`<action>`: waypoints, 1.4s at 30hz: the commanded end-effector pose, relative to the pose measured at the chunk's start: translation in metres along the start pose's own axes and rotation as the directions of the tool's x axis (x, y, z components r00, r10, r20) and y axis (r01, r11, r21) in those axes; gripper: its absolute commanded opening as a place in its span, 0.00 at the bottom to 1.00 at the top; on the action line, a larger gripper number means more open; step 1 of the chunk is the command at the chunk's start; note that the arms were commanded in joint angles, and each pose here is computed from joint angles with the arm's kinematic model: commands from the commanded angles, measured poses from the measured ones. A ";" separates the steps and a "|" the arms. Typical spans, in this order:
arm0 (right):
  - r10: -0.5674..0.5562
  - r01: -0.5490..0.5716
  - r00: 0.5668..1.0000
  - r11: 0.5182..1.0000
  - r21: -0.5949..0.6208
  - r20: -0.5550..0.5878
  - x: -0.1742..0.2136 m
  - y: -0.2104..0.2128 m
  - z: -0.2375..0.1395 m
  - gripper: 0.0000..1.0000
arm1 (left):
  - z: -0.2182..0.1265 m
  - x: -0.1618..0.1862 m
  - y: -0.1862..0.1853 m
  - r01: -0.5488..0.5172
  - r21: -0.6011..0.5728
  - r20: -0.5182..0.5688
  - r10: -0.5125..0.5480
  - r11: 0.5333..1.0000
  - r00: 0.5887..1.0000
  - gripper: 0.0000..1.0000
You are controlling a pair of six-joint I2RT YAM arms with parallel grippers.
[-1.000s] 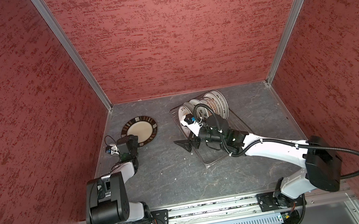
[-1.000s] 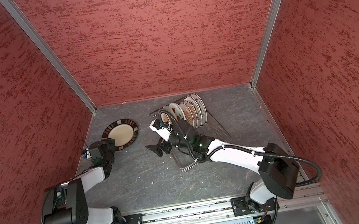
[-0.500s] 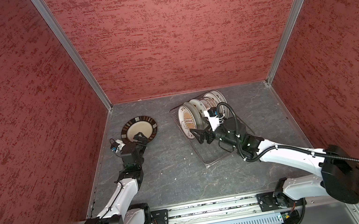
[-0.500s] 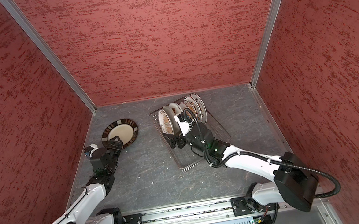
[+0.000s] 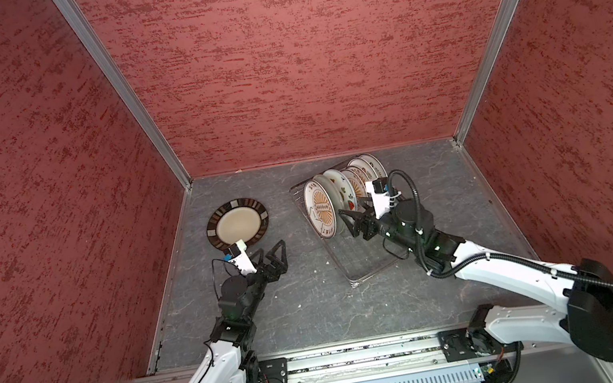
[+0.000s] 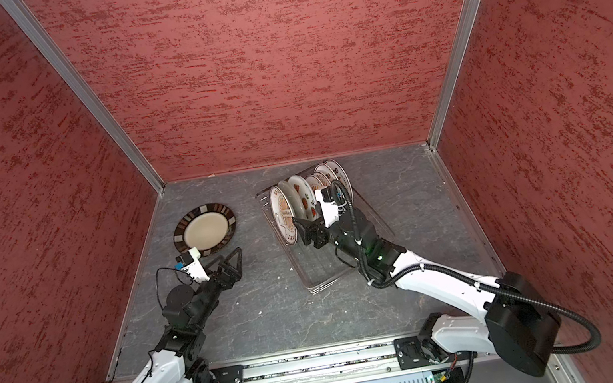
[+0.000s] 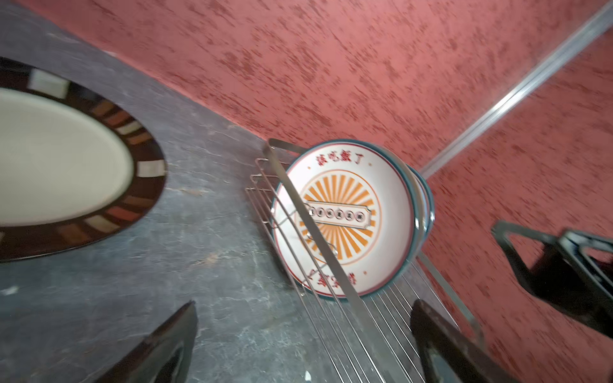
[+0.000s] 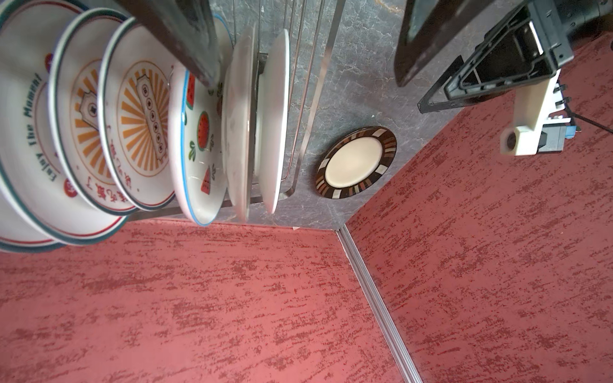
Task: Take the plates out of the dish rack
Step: 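Release the dark-rimmed plate with the left gripper while the right gripper reaches into the rack, then grasp the plain white plate in the rack with the right gripper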
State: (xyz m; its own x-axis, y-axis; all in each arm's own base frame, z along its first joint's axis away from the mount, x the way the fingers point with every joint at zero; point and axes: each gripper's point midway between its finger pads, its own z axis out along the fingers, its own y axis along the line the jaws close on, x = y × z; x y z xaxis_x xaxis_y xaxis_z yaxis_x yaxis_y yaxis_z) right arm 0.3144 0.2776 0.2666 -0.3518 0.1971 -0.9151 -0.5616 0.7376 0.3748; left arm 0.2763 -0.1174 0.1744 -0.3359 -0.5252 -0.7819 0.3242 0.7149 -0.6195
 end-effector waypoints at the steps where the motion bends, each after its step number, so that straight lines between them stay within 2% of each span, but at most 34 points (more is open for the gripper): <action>1: 0.044 -0.044 0.999 0.999 -0.017 -0.023 -0.006 0.007 0.006 0.69 | -0.004 0.007 -0.052 -0.057 0.274 -0.055 0.075 0.960 0.996 1.00; 2: 0.047 -0.047 0.999 0.999 -0.002 -0.013 -0.006 0.004 0.007 0.64 | -0.006 0.013 -0.058 -0.045 0.318 -0.076 0.072 0.947 0.995 0.99; 4: 0.050 -0.050 0.999 0.998 0.040 -0.006 -0.005 -0.004 0.010 0.59 | -0.009 0.024 -0.069 -0.039 0.386 -0.106 0.086 0.922 0.991 0.99; 7: 0.039 -0.034 0.999 0.992 0.124 -0.035 -0.001 -0.018 0.019 0.52 | -0.006 0.031 -0.074 -0.010 0.401 -0.163 0.082 0.916 0.983 0.99; 10: 0.033 -0.026 0.998 0.989 0.144 -0.047 0.002 -0.021 0.026 0.45 | -0.006 0.033 -0.078 -0.010 0.404 -0.160 0.081 0.915 0.984 0.99; 16: 0.051 -0.034 0.996 0.977 0.211 -0.075 0.014 -0.032 0.041 0.41 | -0.006 0.036 -0.073 0.022 0.341 -0.195 0.047 0.940 0.980 0.99; 22: 0.035 -0.021 0.999 0.949 0.315 -0.039 0.018 -0.047 0.042 0.40 | -0.012 0.033 -0.070 0.015 0.316 -0.170 0.041 0.948 0.985 0.99; 24: 0.026 -0.003 0.998 0.940 0.340 -0.061 0.025 -0.052 0.045 0.38 | -0.013 0.032 -0.071 0.018 0.315 -0.168 0.037 0.949 0.985 0.99; 30: 0.004 0.026 0.996 0.937 0.349 -0.086 0.038 -0.056 0.052 0.30 | -0.015 0.034 -0.077 0.019 0.335 -0.167 0.039 0.942 0.985 0.99; 34: -0.006 0.039 0.996 0.926 0.377 -0.089 0.043 -0.061 0.061 0.28 | -0.014 0.035 -0.079 0.020 0.338 -0.161 0.037 0.941 0.986 0.99; 38: -0.021 0.057 0.996 0.910 0.411 -0.092 0.047 -0.066 0.071 0.28 | -0.016 0.031 -0.077 0.019 0.334 -0.105 0.018 0.943 0.994 0.99; 42: -0.025 0.051 0.998 0.900 0.432 -0.066 0.049 -0.072 0.083 0.27 | -0.013 0.031 -0.073 -0.015 0.297 -0.111 0.050 0.955 0.993 0.99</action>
State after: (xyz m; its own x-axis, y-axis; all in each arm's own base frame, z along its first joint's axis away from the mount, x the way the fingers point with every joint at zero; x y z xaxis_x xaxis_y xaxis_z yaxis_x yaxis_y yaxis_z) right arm 0.3862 0.2862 0.1678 -0.4477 0.0972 -0.8889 -0.2366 0.9458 0.2225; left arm 0.2259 -0.1839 0.1909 -0.4537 -0.4278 -0.7817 0.5838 0.5201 -0.6235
